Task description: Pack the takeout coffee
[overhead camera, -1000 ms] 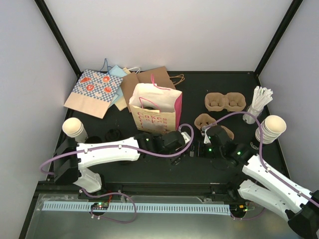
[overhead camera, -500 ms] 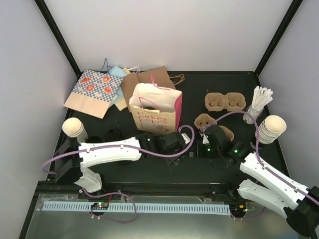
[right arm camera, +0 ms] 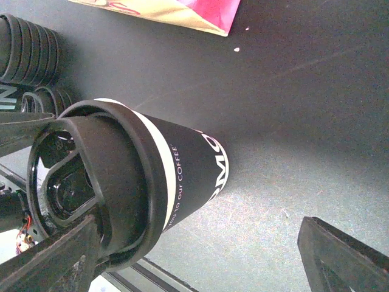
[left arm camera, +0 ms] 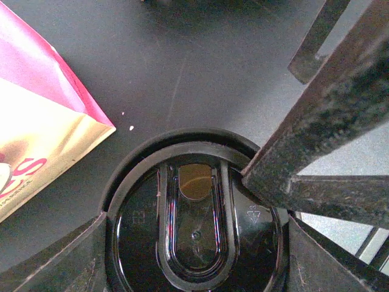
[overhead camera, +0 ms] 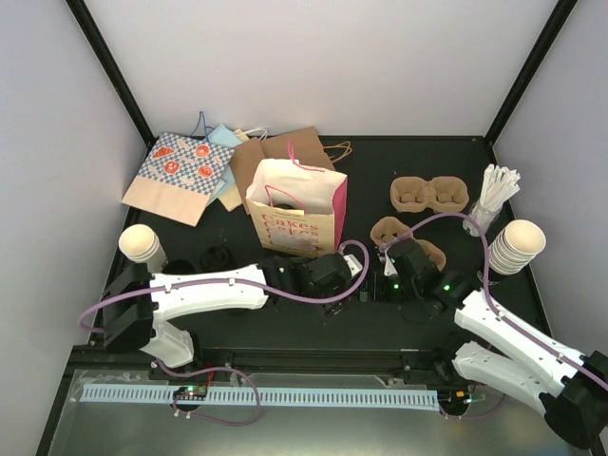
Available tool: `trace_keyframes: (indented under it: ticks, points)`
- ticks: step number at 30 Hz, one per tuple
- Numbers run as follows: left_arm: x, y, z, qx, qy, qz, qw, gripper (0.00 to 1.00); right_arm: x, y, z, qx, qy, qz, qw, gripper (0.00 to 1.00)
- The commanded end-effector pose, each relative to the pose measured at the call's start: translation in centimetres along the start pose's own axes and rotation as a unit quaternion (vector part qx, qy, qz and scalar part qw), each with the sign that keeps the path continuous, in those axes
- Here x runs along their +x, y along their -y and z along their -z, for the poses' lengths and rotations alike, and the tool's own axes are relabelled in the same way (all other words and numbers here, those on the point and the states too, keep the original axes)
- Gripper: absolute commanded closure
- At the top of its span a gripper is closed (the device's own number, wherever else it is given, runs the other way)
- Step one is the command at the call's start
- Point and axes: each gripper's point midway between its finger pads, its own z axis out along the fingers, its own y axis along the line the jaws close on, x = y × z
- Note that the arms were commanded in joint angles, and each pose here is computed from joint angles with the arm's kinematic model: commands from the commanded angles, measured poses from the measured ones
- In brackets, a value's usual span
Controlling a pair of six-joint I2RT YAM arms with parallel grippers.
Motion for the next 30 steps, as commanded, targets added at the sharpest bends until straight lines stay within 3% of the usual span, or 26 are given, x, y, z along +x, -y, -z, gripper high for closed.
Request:
trace_keyframes:
  ticks: [1, 14, 20, 30]
  points:
    - [2.2, 0.0, -1.3, 0.003, -0.025, 0.0, 1.0, 0.26, 0.4, -0.2, -0.4, -0.014, -0.009, 0.007, 1.0, 0.09]
    - [3.1, 0.2, -0.5, 0.026, -0.02, 0.023, 0.999, 0.25, -1.4, -2.5, 1.9, -0.038, 0.025, 0.063, 0.997, 0.11]
    - [2.1, 0.6, 0.4, 0.039, -0.008, 0.025, 0.999, 0.15, -3.6, -3.4, 4.6, -0.025, 0.076, 0.111, 0.991, 0.11]
    - [-2.8, 0.6, 4.4, 0.042, 0.034, 0.02, 0.998, 0.01, -4.2, -3.8, 5.3, -0.008, 0.071, 0.137, 0.988, 0.11]
